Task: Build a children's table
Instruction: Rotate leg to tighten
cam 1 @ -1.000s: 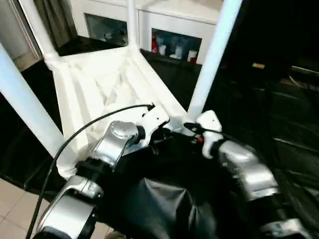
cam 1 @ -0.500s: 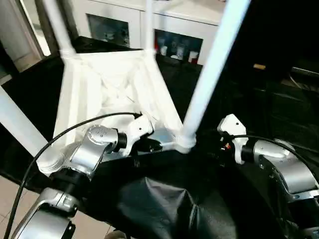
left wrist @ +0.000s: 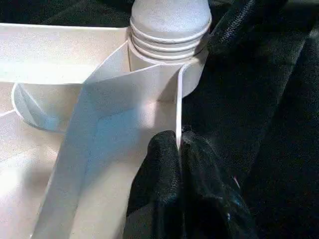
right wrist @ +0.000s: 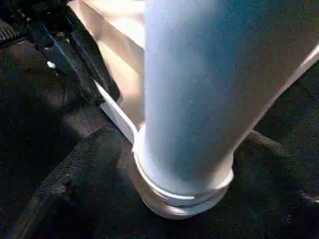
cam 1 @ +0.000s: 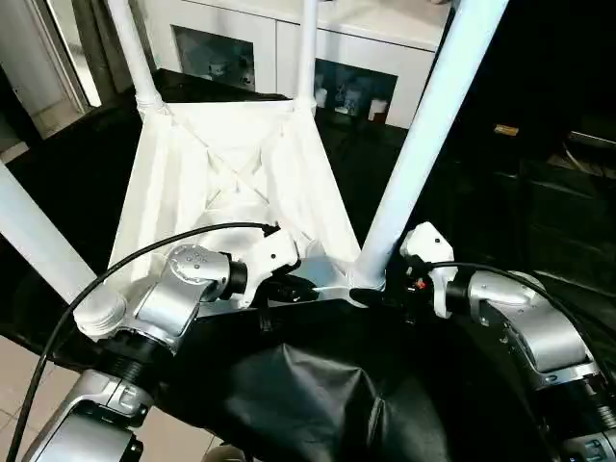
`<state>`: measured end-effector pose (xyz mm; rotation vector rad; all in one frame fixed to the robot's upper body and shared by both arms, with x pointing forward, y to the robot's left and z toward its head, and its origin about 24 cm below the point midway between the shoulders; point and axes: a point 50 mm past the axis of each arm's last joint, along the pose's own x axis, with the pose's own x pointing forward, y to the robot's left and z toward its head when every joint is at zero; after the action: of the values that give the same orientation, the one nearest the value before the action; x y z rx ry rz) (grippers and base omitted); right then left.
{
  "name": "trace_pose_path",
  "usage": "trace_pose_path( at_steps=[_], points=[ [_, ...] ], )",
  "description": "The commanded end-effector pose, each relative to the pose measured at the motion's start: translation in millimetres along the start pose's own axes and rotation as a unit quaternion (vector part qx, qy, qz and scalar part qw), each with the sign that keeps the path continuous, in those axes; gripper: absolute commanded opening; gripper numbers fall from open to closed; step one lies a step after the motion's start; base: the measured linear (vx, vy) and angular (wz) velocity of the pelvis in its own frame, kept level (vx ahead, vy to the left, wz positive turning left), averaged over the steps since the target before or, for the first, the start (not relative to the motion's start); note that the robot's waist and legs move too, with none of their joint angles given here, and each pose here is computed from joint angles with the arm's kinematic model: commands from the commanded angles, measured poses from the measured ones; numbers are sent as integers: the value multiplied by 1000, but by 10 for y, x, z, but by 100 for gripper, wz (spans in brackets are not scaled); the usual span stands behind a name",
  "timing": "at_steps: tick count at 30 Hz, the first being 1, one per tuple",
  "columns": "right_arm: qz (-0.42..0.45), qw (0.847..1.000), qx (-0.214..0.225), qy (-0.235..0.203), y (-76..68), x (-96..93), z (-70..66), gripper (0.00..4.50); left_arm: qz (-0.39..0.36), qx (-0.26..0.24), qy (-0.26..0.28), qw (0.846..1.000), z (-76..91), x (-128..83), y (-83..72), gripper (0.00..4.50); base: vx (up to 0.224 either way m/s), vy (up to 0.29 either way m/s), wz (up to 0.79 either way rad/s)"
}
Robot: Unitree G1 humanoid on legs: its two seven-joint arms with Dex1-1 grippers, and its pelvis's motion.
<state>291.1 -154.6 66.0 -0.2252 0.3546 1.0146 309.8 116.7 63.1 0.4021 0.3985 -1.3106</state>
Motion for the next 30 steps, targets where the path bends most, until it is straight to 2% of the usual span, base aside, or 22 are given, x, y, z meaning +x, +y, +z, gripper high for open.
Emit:
trace_pose_path(
  at_steps=[1, 9, 10, 17, 19, 20, 23, 24, 25, 26, 27, 28, 29, 30],
  points=[
    [5, 1000, 2, 0, 4, 13, 10, 344, -24, 13, -45, 999, 136, 33, -50, 0, 0, 0, 0],
    [5, 1000, 5, 1, 9, 24, -3, 298, -22, 12, -44, 999, 139, 29, -38, 0, 0, 0, 0],
    [5, 1000, 5, 0, 9, 25, -3, 277, -23, 11, -44, 999, 139, 29, -38, 0, 0, 0, 0],
    [2, 1000, 12, -5, 13, 41, -25, 264, -22, 8, -39, 999, 119, 12, -32, 0, 0, 0, 0],
    [-17, 1000, 19, -9, -3, 57, -43, 264, -8, 3, -36, 999, 105, 3, -9, 0, 0, 0, 0],
    [-54, 998, 33, -13, -52, 88, -71, 264, 12, -4, -30, 999, 95, 18, 25, 0, 0, 0, 0],
    [-149, 986, 74, -19, -150, 179, -146, 263, 78, -29, -21, 996, 83, 102, 132, 0, 0, 0, 0],
    [-149, 986, 74, -19, -150, 179, -146, 263, 78, -29, -21, 996, 83, 102, 132, 0, 0, 0, 0],
    [-236, 963, 123, -33, -205, 285, -182, 263, 126, -50, -17, 991, 98, 223, 194, 0, 0, 0, 0],
    [-260, 955, 139, -36, -213, 320, -191, 263, 140, -56, -16, 988, 108, 263, 211, 0, 0, 0, 0],
    [-267, 952, 143, -37, -215, 331, -194, 263, 144, -58, -16, 988, 111, 275, 215, 0, 0, 0, 0],
    [-297, 940, 164, -34, -144, 512, -188, 263, 190, -72, -11, 979, 178, 437, 254, 0, 0, 0, 0],
    [-297, 940, 164, -34, -144, 512, -188, 263, 190, -72, -11, 979, 178, 437, 254, 0, 0, 0, 0],
    [-301, 939, 162, -32, -105, 594, -164, 263, 203, -74, -8, 976, 210, 503, 260, 0, 0, 0, 0]
  ],
)
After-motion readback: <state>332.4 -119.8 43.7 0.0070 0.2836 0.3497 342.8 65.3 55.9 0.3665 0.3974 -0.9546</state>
